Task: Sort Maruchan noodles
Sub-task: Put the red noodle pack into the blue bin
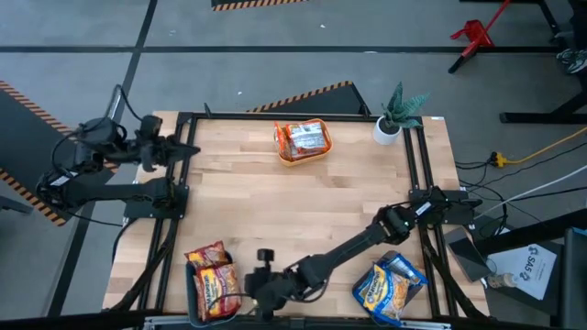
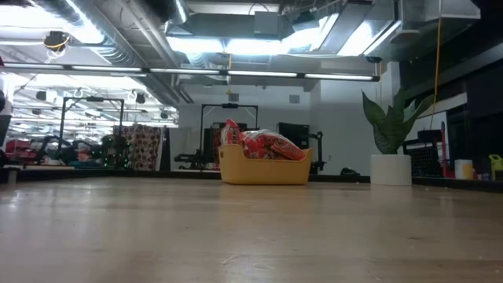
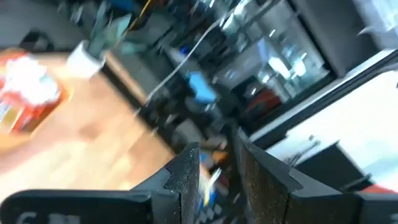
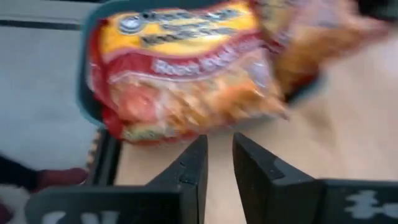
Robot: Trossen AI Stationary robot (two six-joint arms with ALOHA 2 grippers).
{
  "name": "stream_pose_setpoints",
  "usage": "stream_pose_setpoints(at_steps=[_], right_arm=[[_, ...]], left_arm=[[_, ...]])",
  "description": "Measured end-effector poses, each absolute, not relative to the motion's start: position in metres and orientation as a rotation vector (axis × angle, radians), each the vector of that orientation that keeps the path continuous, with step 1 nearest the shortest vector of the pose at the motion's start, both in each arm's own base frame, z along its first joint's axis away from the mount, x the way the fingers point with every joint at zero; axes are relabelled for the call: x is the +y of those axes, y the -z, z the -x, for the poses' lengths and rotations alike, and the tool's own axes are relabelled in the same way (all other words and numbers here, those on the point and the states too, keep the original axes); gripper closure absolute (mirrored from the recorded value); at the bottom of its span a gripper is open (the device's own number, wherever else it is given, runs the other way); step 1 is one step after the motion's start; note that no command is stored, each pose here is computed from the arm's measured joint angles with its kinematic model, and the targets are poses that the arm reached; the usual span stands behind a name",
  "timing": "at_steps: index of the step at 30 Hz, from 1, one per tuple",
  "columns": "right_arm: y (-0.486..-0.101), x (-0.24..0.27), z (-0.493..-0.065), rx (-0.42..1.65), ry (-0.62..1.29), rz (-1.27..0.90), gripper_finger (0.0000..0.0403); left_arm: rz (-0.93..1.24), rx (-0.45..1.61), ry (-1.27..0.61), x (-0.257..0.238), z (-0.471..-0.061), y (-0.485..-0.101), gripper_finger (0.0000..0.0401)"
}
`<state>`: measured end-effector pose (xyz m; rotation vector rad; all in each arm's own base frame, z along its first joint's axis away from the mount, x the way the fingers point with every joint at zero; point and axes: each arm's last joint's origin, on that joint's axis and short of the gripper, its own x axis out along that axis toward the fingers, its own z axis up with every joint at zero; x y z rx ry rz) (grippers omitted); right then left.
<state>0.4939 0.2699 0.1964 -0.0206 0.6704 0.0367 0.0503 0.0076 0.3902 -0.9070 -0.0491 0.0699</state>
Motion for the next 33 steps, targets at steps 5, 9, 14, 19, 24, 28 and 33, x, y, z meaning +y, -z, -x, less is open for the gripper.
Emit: stream_pose_setpoints(at_steps=[5, 9, 14, 19, 24, 28, 33], right_arm=[[-0.180, 0.271, -0.488, 0.772, -0.017, -0.040, 0.0341], [-0.176, 0.265, -0.498, 0.715, -0.042, -0.085, 0.0341], [-0.183, 0.255, -0.514, 0.599, -0.100, -0.126, 0.0341], [-0.188, 0.247, -0.520, 0.550, -0.111, -0.131, 0.0341], [-0.191, 0.246, -0.523, 0.530, -0.165, -0.134, 0.0341], [-0.204, 0.247, -0.518, 0.568, -0.123, -0.106, 0.0341], [-0.269, 0.247, -0.478, 0.585, 0.051, -0.046, 0.0341]], left_arm=[[0.931, 0.078, -0.121, 0.007, -0.050, -0.377, 0.0289], [0.929, 0.072, -0.138, 0.008, -0.050, -0.377, 0.0289], [0.929, 0.068, -0.146, 0.008, -0.050, -0.377, 0.0289], [0.930, 0.068, -0.146, 0.008, -0.050, -0.377, 0.0289], [0.930, 0.073, -0.136, 0.008, -0.050, -0.377, 0.0289], [0.936, 0.199, -0.034, 0.004, -0.055, -0.372, 0.0298], [0.936, 0.326, -0.044, 0.003, -0.064, -0.363, 0.0333]])
